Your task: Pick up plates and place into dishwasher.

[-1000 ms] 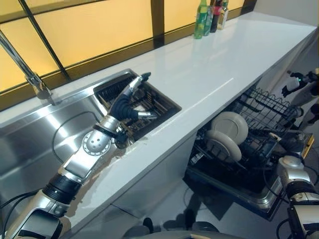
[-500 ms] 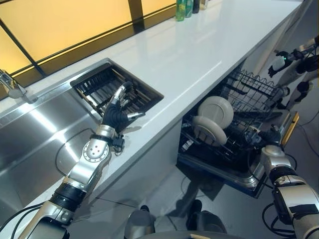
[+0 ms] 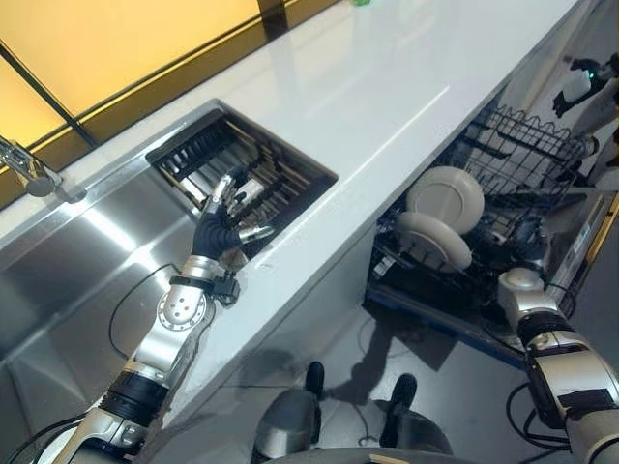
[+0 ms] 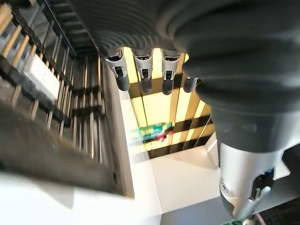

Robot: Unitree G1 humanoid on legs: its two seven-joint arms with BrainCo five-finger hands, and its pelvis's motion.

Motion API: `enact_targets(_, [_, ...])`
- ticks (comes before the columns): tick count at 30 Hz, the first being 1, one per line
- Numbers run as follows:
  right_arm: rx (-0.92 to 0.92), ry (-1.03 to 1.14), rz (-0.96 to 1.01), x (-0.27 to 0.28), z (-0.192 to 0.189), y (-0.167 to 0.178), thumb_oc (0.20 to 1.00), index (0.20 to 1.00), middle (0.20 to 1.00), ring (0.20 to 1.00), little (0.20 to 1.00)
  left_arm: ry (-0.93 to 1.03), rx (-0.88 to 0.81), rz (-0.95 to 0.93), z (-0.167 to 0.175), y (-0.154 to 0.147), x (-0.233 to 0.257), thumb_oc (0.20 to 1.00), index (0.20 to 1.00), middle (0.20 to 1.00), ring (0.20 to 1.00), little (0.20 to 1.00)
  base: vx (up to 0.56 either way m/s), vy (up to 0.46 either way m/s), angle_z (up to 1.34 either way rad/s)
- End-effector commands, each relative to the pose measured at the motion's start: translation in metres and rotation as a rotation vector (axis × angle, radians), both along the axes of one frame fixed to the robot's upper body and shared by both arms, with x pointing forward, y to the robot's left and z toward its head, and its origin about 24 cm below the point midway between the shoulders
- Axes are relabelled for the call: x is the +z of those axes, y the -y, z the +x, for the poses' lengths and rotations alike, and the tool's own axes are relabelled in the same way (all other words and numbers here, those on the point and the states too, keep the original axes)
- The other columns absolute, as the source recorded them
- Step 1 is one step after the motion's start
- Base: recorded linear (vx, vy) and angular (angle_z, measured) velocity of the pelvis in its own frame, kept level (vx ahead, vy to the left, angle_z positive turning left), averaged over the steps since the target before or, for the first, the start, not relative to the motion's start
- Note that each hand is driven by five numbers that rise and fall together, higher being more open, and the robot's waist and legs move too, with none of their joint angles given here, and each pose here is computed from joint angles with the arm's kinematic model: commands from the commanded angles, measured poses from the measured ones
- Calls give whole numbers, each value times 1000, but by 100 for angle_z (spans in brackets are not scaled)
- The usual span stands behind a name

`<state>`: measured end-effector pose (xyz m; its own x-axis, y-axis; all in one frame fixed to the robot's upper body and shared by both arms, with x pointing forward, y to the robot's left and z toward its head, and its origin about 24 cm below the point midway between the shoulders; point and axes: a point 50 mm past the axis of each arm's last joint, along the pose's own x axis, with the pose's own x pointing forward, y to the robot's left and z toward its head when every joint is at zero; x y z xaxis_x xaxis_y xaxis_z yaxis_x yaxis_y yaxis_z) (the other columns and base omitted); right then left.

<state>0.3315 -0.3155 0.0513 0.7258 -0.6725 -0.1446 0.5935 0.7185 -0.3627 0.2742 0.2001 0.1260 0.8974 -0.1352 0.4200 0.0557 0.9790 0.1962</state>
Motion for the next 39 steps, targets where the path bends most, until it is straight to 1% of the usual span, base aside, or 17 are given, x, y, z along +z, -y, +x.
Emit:
enact_targets(1, [105,183,-74,58,22,8,1000,1000,1000,1000,1000,202,-14,-39,-5,4,37,1000,1000,1000,1000,1000,-63,-37,-36])
enact_targets(4, [131,199,-22,66,27,10,1000,1000,1000,1000,1000,200,-4,-54,0,3,41,1000,1000,1000,1000,1000,-33,-65,-31])
enact_targets(8, [90,151,8,68,29,14,1000,1000,1000,1000,1000,174,-15,-58,2,6,39,1000,1000,1000,1000,1000,-9,-54,-5])
enact_targets(15, [-126,139,-52,78,22,29,1000,1000,1000,1000,1000,193,-17,-59,-2,9,38,1000,1000,1000,1000,1000,-52,-44,1])
enact_targets(23, [-202,116,-95,89,17,44,1000,1000,1000,1000,1000,206,-34,-62,-5,15,39,1000,1000,1000,1000,1000,24,-4,-5])
enact_targets(25, [-214,108,-66,91,14,50,1000,1000,1000,1000,1000,214,-35,-60,-6,15,42,1000,1000,1000,1000,1000,-23,-24,2])
enact_targets(27, [-215,101,-32,91,13,54,1000,1000,1000,1000,1000,217,-36,-51,-7,15,44,1000,1000,1000,1000,1000,54,-47,1])
enact_targets(30, [-164,107,39,95,15,55,1000,1000,1000,1000,1000,224,-38,-39,-7,16,46,1000,1000,1000,1000,1000,1,-22,0])
enact_targets(33, [-36,179,124,107,23,51,1000,1000,1000,1000,1000,233,-28,-29,-7,14,51,1000,1000,1000,1000,1000,5,-24,0])
enact_targets(39, [77,263,123,132,31,47,1000,1000,1000,1000,1000,232,-26,-22,-7,9,57,1000,1000,1000,1000,1000,10,-25,1])
